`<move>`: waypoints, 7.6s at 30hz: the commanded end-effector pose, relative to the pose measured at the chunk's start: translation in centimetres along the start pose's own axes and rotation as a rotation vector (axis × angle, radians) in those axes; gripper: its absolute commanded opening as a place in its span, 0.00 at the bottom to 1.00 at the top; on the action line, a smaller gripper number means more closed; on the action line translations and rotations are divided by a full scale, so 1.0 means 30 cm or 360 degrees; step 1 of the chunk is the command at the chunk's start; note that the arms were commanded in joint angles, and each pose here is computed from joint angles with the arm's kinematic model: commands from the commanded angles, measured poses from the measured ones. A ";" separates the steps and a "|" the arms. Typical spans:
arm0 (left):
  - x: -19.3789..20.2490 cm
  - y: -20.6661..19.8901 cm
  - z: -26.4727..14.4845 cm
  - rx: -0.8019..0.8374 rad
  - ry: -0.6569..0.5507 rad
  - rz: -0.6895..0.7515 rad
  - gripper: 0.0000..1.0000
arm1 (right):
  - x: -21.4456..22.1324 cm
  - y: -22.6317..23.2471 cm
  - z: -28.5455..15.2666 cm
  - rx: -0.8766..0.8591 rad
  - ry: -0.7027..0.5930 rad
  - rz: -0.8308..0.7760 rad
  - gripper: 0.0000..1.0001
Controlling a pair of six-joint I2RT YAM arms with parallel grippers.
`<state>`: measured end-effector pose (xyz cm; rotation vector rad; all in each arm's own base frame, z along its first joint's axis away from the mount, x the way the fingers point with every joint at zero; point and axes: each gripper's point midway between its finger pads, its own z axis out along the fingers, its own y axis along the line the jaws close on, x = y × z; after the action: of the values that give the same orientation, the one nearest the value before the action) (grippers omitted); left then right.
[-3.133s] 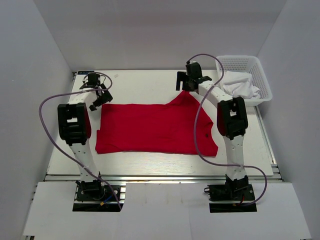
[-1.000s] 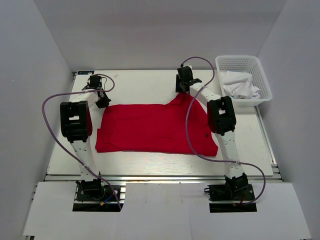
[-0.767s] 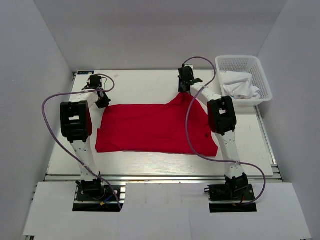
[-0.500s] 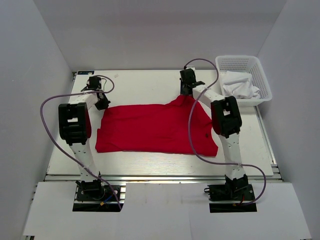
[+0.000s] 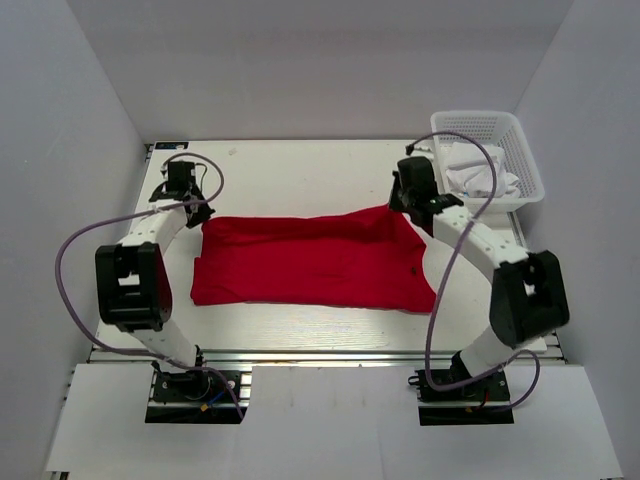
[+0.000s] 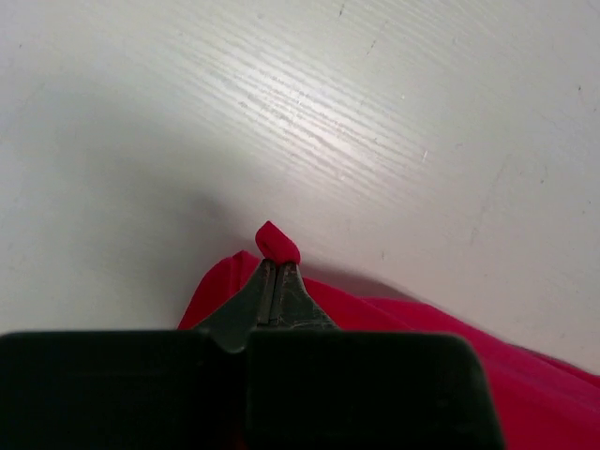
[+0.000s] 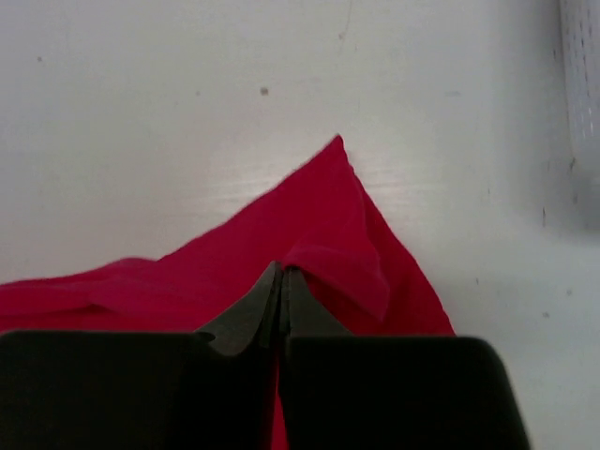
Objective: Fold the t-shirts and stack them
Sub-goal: Fold the other side of the tshirt into a rectangle, then rotate the tshirt 90 degrees
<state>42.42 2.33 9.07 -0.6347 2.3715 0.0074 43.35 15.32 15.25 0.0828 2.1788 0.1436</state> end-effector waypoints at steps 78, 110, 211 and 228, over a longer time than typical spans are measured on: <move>0.520 0.214 -0.251 -0.0147 0.0398 -0.0338 0.24 | 0.462 0.071 -0.183 -0.0431 0.0424 0.0027 0.90; -0.065 0.006 -0.266 0.0160 -0.0322 -0.0086 0.00 | 0.609 0.083 -0.162 -0.0469 0.0620 0.0140 0.90; 0.532 -0.313 -0.535 0.0646 0.0291 0.0514 0.99 | 0.102 0.448 0.242 -0.0613 0.0440 -0.0369 0.90; 0.444 -0.222 -0.496 0.0392 0.0067 0.0334 0.99 | 0.484 0.396 0.233 -0.0583 0.0868 -0.0289 0.90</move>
<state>27.15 -12.33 12.33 -0.2391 2.4780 -0.1987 39.48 30.02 3.15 -0.4597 2.6025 0.5194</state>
